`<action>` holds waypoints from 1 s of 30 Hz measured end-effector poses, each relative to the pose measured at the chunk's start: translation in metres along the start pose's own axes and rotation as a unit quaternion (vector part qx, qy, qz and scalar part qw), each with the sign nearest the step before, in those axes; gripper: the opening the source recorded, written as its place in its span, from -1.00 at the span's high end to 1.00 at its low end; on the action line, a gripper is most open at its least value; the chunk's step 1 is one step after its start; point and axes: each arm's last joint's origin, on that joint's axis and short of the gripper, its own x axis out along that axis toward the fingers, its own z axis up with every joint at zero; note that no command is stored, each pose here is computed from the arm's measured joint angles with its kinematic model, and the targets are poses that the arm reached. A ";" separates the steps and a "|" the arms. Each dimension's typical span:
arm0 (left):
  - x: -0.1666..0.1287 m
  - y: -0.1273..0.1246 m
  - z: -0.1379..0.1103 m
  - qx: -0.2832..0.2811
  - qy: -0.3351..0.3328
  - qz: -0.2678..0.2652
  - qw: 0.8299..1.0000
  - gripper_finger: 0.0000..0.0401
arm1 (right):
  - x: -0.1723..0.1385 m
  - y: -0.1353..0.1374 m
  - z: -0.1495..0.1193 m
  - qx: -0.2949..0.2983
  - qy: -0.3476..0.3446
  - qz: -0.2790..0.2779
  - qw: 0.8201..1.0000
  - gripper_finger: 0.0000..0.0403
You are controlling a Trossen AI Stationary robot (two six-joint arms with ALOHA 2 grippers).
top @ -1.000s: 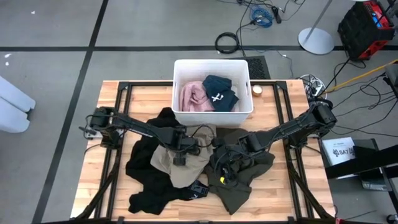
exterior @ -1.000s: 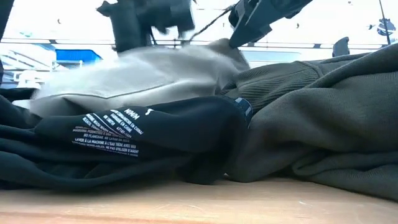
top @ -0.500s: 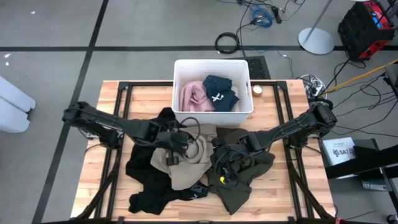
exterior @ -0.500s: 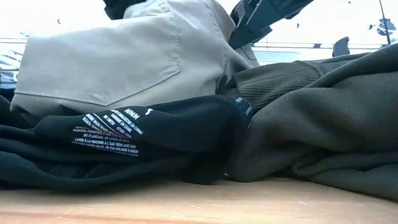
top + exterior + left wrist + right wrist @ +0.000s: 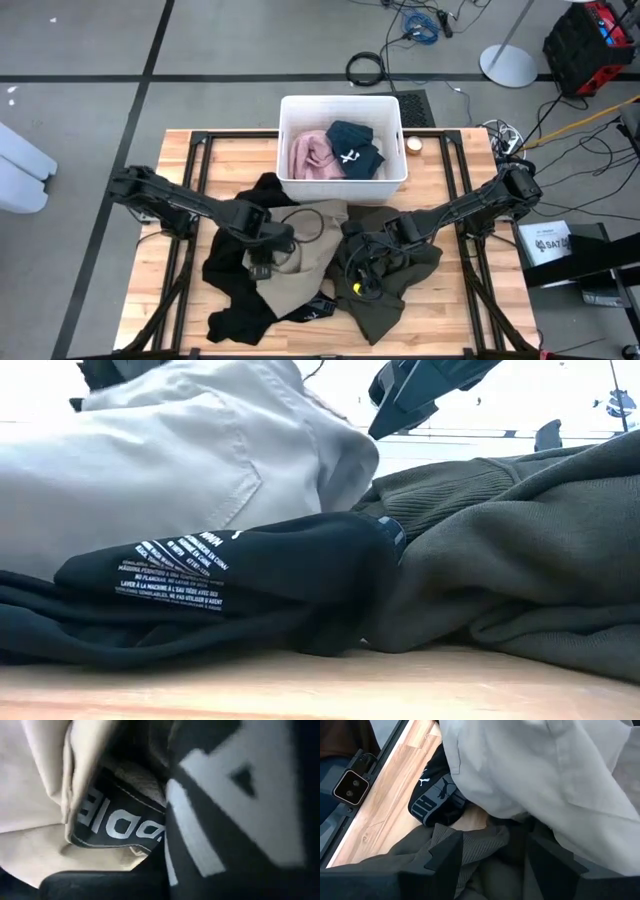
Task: Sort clothes
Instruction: Put the brown shorts into the white bin
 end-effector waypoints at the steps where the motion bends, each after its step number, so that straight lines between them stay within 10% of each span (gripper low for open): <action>1: 0.004 0.002 0.001 0.001 0.000 0.021 1.000 0.85 | 0.000 0.000 0.000 0.000 0.000 0.000 1.000 -0.03; 6: 0.012 0.008 0.004 0.035 -0.009 0.108 0.994 0.73 | 0.000 0.000 0.000 0.000 0.001 0.000 1.000 -0.03; 21: 0.007 -0.009 0.002 0.090 -0.008 0.090 0.992 -0.05 | 0.000 0.000 0.000 -0.010 0.001 0.000 1.000 -0.03; 30: -0.031 -0.022 0.019 0.126 -0.062 0.109 0.984 -0.15 | 0.000 0.000 0.000 -0.011 0.001 0.000 1.000 -0.03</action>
